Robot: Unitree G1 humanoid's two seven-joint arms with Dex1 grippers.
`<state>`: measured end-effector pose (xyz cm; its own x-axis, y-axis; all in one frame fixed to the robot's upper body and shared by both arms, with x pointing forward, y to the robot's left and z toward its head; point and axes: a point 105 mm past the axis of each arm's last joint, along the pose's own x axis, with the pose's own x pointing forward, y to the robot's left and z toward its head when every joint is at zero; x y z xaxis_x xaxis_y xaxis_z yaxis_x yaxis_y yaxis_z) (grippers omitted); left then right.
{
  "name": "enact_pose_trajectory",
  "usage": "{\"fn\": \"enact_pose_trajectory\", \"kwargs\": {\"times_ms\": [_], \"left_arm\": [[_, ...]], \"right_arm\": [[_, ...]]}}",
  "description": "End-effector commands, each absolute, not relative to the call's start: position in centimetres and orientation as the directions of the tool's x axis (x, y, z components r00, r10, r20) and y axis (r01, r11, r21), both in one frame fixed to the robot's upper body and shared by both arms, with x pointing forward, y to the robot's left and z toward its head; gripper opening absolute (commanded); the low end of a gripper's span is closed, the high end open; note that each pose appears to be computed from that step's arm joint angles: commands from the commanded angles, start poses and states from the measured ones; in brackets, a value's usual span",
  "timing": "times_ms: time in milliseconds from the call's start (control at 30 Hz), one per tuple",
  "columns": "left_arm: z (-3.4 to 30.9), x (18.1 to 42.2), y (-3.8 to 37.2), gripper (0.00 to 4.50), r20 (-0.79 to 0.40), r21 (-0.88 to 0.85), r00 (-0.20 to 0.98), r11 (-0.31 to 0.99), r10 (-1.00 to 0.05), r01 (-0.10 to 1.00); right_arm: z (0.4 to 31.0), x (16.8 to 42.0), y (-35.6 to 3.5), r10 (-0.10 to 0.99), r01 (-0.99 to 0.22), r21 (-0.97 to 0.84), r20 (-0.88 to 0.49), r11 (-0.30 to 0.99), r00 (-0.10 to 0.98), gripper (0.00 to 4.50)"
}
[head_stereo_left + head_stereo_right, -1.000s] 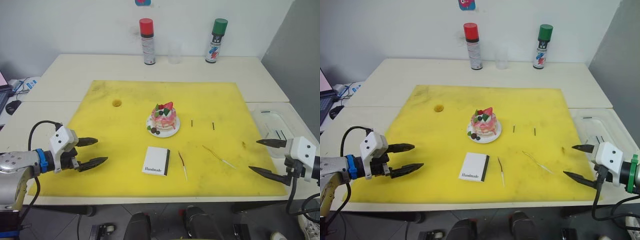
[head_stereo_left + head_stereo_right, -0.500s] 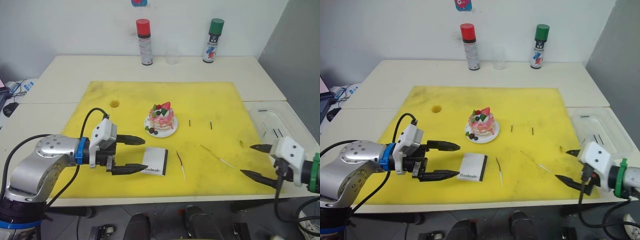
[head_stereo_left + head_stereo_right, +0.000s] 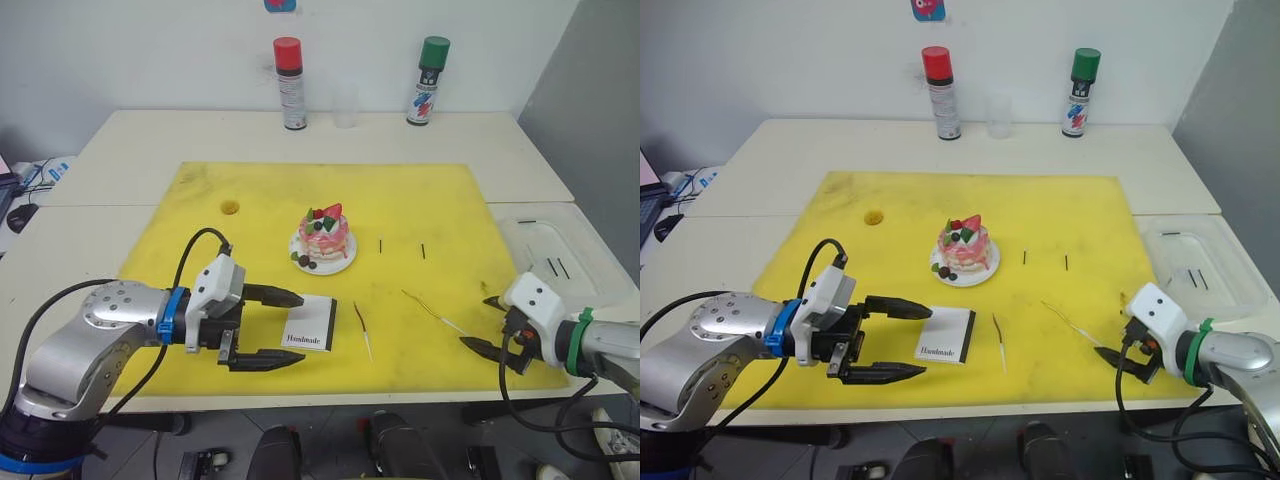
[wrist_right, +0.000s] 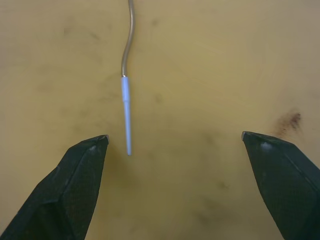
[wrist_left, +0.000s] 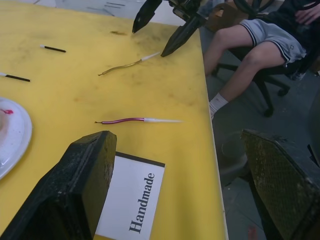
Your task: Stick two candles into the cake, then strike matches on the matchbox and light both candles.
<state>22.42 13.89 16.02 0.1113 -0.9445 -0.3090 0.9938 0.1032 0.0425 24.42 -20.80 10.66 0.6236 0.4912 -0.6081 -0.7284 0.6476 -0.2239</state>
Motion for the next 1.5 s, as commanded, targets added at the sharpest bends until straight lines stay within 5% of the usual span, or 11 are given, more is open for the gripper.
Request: {"fn": "enact_pose_trajectory", "kwargs": {"times_ms": [33, 200, 300, 700, 933, 1200, 1500], "left_arm": [[16.7, 22.0, 13.6, 4.36, -0.300, 0.083, 0.108, 0.087, -0.948, 0.993], [16.6, 22.0, 13.6, 4.36, -0.302, 0.088, 0.119, 0.096, -0.946, 0.991], [16.5, 22.0, 13.6, 4.50, -0.303, 0.087, 0.119, 0.097, -0.945, 0.992], [16.2, 22.1, 13.5, 4.50, -0.286, 0.076, 0.142, 0.126, -0.948, 0.989], [16.9, 23.7, 13.5, 4.50, -0.205, -0.014, 0.257, 0.265, -0.945, 0.964], [21.4, 27.6, 13.4, 4.50, 0.020, -0.217, 0.399, 0.385, -0.917, 0.897], [25.5, 27.1, 10.2, 4.50, 0.246, -0.401, 0.243, 0.129, -0.938, 0.907]], "right_arm": [[10.8, 24.6, -20.6, 0.496, -0.729, -0.246, -0.593, 0.639, 0.635, 4.50], [10.0, 24.7, -20.7, 0.497, -0.722, -0.219, -0.595, 0.656, 0.632, 4.50], [9.7, 24.4, -20.3, 0.512, -0.733, -0.197, -0.598, 0.651, 0.616, 3.93], [10.3, 23.8, -19.4, 0.547, -0.753, -0.121, -0.615, 0.646, 0.568, 0.02], [13.8, 24.7, -19.2, 0.615, -0.746, -0.061, -0.524, 0.663, 0.589, 0.02], [22.4, 27.1, -13.2, 0.832, -0.824, 0.117, -0.104, 0.555, 0.546, 0.02], [25.9, 26.9, -6.1, 0.932, -0.905, 0.322, 0.136, 0.279, 0.336, 0.02]]}}
